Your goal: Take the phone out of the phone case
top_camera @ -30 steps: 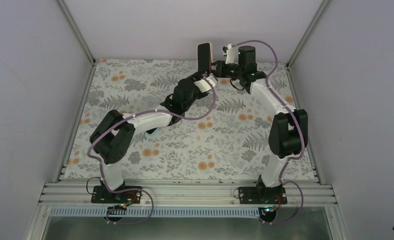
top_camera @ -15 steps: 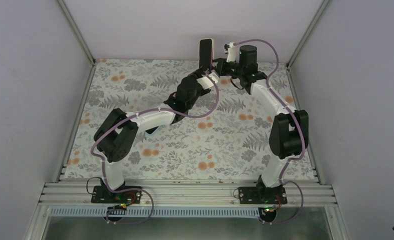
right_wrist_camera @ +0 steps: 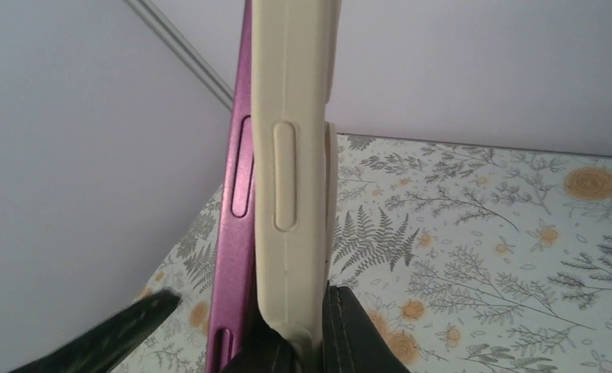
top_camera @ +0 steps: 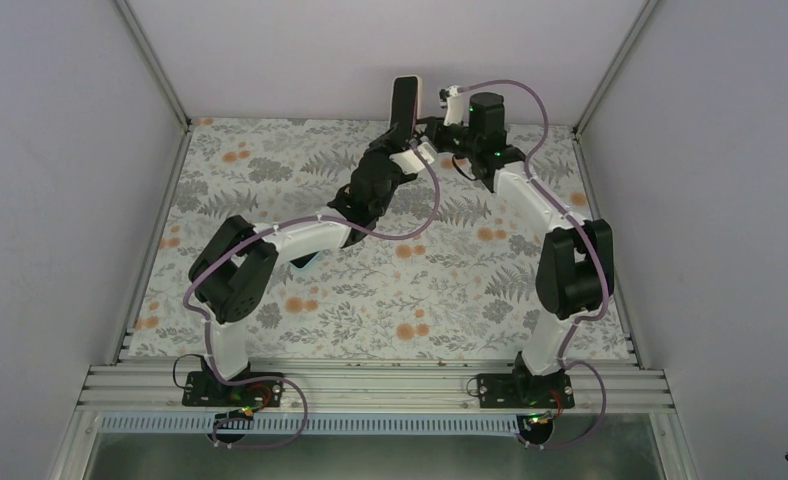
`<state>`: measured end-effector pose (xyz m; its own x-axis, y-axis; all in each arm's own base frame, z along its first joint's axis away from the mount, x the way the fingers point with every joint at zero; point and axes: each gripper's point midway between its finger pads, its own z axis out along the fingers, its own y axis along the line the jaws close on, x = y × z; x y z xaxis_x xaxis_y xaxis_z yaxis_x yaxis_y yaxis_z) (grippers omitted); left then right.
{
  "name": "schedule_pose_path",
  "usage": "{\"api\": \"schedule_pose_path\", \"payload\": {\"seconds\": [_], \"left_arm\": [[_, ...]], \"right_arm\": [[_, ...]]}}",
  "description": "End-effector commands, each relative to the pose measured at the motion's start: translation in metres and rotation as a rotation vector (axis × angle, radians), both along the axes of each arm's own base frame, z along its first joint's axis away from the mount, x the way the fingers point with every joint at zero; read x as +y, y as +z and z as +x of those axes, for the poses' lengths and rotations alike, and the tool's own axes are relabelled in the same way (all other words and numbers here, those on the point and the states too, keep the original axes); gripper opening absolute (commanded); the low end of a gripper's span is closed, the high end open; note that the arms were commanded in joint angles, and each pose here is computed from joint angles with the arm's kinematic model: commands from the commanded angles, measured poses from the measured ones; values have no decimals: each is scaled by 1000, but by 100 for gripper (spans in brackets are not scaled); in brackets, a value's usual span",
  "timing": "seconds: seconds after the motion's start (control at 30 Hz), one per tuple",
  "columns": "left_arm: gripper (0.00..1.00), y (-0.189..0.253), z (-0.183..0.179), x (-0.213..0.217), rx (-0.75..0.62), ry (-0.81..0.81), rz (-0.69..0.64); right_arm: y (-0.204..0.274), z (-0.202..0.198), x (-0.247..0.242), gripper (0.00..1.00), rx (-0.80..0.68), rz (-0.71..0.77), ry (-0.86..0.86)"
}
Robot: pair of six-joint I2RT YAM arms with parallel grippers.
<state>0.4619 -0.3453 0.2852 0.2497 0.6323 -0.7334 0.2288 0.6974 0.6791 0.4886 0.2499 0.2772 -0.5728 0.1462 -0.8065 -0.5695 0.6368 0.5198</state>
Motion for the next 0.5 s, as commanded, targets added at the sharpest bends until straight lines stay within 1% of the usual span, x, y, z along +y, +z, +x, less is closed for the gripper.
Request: {"api": "schedule_pose_path", "payload": {"seconds": [0.0, 0.17, 0.27, 0.3, 0.4, 0.47], "left_arm": [[55, 77, 27, 75, -223, 233, -192], [61, 89, 28, 93, -294, 272, -189], [61, 87, 32, 94, -301, 276, -170], [60, 86, 34, 95, -298, 279, -167], [48, 80, 44, 103, -281, 293, -177], [41, 74, 48, 102, -270, 269, -166]], "right_arm": [[-24, -42, 31, 3, 108, -18, 143], [-34, -52, 40, 3, 123, -27, 166], [-37, -54, 48, 3, 124, -38, 181], [-37, -56, 51, 3, 126, -39, 188], [-32, -66, 59, 3, 110, -42, 211], [-30, -74, 63, 3, 105, -40, 223]]}}
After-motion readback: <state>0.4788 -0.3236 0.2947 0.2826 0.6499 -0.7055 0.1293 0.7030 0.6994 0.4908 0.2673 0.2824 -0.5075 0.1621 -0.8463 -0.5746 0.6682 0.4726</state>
